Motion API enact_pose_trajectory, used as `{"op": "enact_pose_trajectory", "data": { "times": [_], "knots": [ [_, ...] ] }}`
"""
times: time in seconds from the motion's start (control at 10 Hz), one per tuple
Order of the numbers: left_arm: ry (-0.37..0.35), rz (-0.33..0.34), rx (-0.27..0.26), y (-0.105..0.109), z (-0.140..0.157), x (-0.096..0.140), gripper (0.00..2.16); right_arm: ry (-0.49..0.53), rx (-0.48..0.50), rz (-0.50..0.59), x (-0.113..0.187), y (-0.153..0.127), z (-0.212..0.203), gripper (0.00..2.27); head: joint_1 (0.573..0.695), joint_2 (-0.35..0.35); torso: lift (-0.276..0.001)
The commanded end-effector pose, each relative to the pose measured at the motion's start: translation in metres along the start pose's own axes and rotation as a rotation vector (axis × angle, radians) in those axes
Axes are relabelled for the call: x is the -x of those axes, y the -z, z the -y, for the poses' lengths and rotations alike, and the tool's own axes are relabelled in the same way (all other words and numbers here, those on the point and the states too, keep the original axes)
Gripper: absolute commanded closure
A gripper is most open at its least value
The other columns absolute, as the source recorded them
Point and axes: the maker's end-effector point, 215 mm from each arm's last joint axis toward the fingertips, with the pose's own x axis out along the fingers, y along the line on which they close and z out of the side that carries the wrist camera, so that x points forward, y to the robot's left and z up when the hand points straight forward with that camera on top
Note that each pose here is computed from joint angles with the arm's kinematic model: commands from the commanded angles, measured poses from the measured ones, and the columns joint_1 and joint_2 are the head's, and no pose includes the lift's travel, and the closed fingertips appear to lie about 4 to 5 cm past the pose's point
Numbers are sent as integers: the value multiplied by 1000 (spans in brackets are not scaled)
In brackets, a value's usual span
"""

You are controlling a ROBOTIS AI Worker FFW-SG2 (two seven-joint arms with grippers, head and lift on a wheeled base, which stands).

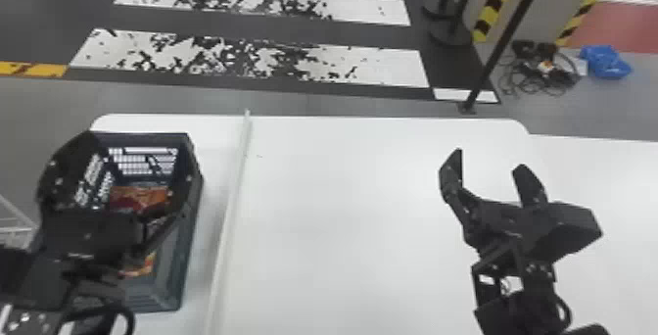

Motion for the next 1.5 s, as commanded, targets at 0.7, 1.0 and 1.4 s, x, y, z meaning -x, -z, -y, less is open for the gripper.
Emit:
{"op": "enact_pose_trajectory", "data": {
  "times": [0.7, 1.0, 1.4],
  "knots": [
    [0, 0, 0, 0, 0, 0, -2, 0, 0, 0, 0, 0, 0, -2, 695, -96, -29],
    [0, 0, 0, 0, 0, 0, -2, 0, 0, 0, 0, 0, 0, -2, 695, -96, -29],
    [0, 0, 0, 0, 0, 0, -2, 0, 0, 0, 0, 0, 0, -2, 695, -96, -29]
  ]
}}
